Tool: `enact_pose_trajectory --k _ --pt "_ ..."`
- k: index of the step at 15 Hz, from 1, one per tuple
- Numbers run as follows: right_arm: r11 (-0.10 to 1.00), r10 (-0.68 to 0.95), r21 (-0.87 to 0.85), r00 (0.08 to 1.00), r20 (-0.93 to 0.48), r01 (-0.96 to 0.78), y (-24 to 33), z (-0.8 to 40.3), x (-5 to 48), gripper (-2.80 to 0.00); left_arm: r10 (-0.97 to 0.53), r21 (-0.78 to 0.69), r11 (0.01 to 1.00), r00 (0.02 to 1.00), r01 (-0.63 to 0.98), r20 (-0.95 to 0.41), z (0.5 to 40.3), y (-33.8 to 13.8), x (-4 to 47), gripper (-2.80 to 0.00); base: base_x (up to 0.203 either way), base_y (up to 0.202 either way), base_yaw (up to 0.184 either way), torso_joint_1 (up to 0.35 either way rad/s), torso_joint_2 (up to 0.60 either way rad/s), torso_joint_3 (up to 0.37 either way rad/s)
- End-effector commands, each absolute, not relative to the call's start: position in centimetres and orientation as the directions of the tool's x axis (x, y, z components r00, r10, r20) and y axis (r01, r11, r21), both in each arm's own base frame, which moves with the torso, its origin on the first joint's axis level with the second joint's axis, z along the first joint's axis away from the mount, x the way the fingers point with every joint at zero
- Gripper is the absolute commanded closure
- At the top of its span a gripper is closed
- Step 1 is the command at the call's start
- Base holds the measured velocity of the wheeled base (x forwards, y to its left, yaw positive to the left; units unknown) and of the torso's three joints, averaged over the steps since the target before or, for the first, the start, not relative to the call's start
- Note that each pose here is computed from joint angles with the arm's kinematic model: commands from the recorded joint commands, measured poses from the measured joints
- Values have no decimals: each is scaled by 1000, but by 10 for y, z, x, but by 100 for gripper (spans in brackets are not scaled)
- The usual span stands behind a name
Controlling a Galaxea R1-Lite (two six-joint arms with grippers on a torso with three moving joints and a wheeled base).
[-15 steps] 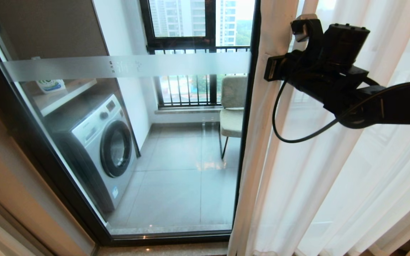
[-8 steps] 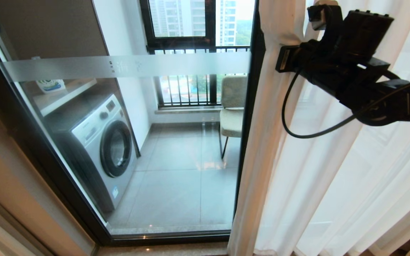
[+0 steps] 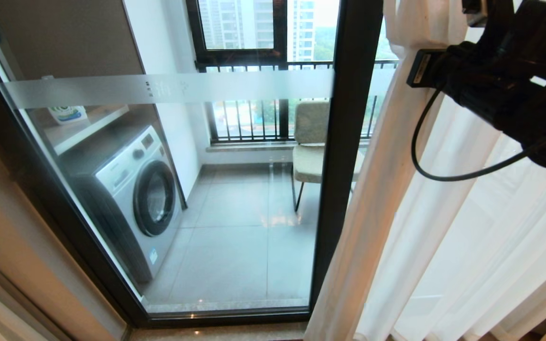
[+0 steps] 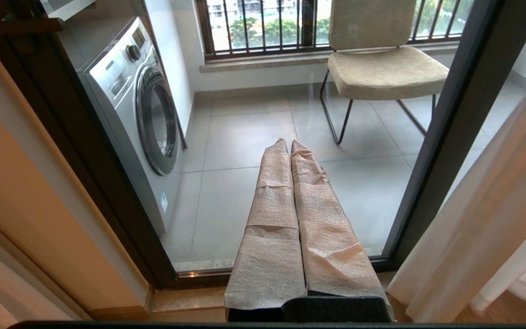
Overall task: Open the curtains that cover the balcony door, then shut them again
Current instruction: Pull the inner curtains open on both sides
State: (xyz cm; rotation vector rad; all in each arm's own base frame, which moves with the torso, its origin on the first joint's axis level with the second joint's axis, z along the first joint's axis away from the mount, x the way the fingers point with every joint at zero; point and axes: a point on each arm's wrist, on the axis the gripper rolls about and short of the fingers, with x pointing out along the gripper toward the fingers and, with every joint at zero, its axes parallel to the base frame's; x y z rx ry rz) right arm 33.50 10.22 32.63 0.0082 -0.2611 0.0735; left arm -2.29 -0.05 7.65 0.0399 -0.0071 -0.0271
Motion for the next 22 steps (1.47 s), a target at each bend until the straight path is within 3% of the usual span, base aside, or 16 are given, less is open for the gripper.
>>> enact_pose_trajectory --k 1,22 --pt "1000 16 9 959 283 -19 83 334 322 0 -28 40 999 1000 27 8 77 0 -23 0 0 0 0 0 0 0" --pt "995 -102 24 948 302 100 44 327 328 0 -28 40 999 1000 27 8 77 0 -23 0 0 0 0 0 0 0"
